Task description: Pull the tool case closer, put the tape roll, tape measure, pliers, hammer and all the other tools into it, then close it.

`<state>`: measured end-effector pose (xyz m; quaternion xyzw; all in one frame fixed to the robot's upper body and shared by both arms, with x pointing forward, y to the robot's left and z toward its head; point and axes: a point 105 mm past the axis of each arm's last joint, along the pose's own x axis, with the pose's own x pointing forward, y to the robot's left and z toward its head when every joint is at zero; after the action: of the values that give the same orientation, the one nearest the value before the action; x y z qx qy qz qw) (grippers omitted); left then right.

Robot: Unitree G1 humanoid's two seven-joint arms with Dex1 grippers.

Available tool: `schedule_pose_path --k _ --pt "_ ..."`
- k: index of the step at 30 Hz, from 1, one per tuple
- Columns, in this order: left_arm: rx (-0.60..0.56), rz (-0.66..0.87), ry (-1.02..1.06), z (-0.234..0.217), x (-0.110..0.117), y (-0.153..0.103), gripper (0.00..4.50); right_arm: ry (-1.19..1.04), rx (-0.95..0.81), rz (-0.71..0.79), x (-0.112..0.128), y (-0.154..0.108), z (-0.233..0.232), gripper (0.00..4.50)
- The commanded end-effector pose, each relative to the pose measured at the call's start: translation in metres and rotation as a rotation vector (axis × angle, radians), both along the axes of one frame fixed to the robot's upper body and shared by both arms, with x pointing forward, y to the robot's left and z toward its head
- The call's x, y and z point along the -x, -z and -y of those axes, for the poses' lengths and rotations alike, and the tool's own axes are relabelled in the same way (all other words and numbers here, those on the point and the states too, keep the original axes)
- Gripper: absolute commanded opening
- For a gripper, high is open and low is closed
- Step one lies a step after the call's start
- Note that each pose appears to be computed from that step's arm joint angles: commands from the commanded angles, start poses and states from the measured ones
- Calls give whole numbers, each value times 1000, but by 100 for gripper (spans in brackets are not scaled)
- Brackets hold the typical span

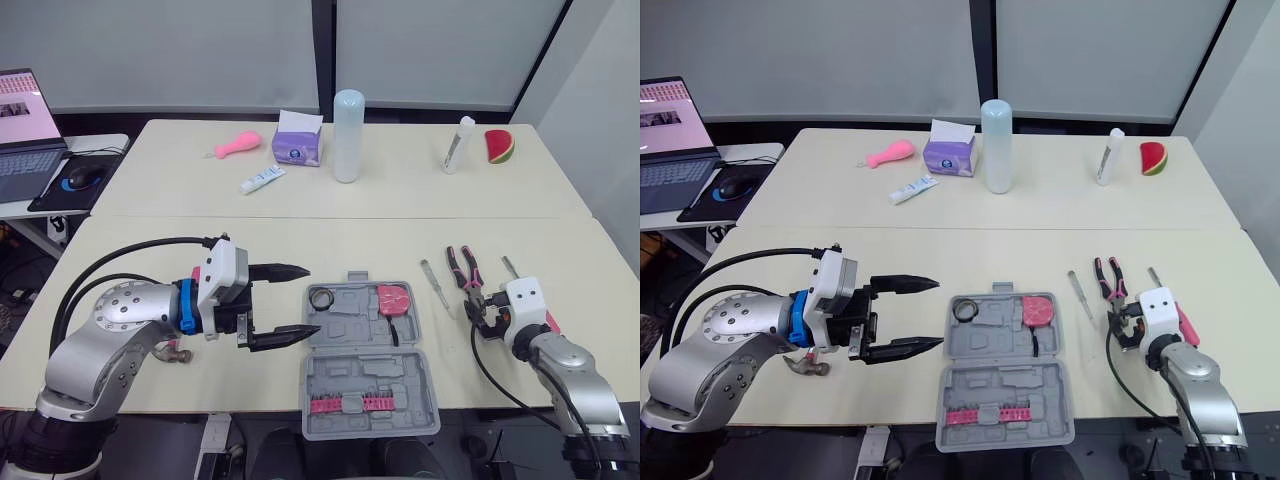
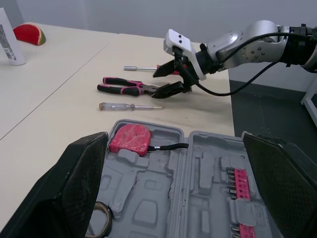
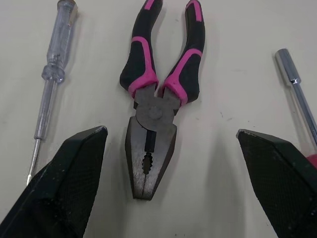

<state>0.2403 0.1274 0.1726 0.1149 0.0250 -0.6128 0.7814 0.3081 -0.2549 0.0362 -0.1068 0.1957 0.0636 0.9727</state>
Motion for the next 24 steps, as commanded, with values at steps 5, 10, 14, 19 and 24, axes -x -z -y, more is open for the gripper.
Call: schedule_pose_path --k 5,10,14,19,24 --pt "6 24 18 6 5 -2 450 14 -21 43 -12 -3 -3 446" --pt "13 27 16 7 4 -2 450 54 -62 49 -14 0 -2 317" --pt "19 30 15 7 3 -2 450 64 -68 59 -14 0 -1 217" --pt "19 31 14 7 3 -1 450 69 -71 86 -16 -4 -1 130" --pt "25 39 -6 3 -1 -1 450 47 -57 151 -16 -19 -5 125"
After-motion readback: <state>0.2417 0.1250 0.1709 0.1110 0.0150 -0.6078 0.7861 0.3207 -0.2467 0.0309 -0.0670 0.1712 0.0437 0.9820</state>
